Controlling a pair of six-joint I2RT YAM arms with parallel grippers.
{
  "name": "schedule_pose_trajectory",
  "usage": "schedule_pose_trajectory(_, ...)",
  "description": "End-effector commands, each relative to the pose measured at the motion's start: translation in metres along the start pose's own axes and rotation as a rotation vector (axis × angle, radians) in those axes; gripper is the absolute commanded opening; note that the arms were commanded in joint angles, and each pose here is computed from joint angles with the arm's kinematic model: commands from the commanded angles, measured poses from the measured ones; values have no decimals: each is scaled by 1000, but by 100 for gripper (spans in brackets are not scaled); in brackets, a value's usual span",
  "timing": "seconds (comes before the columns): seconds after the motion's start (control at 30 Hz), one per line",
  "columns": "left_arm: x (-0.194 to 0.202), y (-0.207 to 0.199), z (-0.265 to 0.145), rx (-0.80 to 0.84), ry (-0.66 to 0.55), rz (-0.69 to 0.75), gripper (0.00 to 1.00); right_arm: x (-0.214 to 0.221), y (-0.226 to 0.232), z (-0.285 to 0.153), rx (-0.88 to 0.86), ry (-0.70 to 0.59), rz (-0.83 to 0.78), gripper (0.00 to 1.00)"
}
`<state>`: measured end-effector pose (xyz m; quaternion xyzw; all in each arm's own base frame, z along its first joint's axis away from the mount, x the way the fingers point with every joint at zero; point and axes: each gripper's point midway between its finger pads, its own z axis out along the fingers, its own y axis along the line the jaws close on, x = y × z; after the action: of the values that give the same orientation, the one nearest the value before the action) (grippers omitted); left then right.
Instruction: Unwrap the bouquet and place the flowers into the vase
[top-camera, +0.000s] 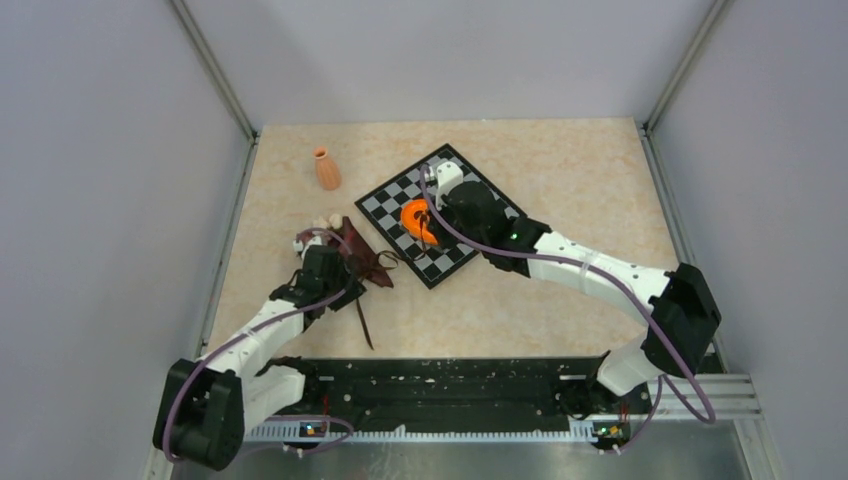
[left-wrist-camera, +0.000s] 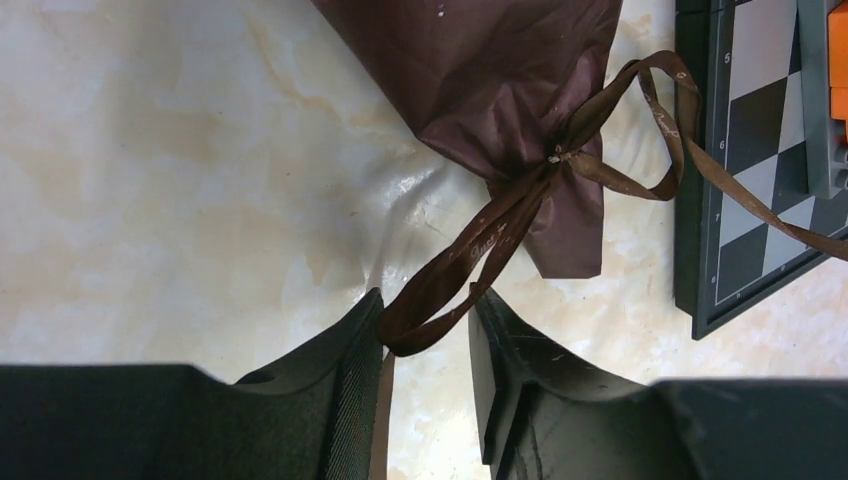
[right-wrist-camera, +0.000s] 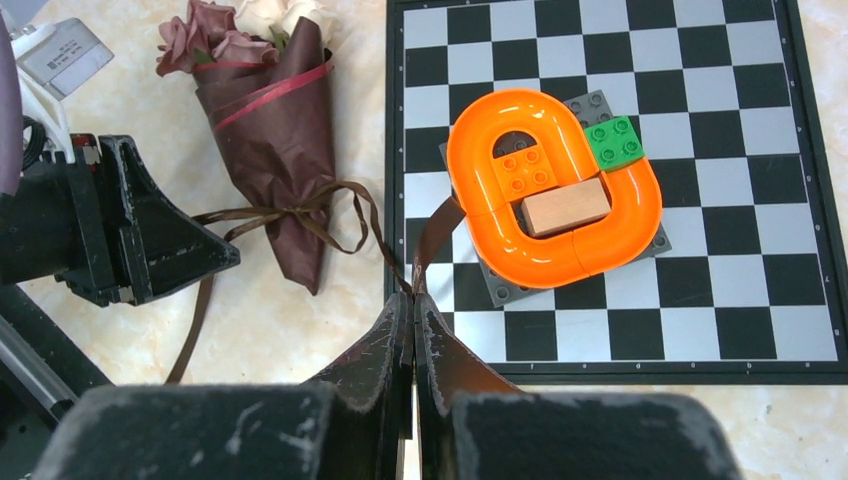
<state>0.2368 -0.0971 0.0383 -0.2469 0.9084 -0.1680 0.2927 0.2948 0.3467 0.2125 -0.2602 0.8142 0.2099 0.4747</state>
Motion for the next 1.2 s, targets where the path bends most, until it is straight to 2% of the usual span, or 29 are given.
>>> schedule_pose_trajectory(0.0,-15,-11,6,19,-79,-8,39,-13,1,0,-33,-48,27,0)
schedule_pose_trajectory(0.67,0,1,13,-35,-82,67,22,-15,-5,3,-21,-43,44,0)
schedule_pose_trajectory(0.77,0,1,12,-34,-86,79,14,-14,-7,2,-14,-42,43,0)
schedule_pose_trajectory(0.97,-3,-17,4,61,-93,87,0,-20,-13,-5,18,-51,27,0)
schedule_pose_trajectory(1.17,-7,-27,-7,106,-107,73,0,-28,-30,-13,104,-62,-22,0)
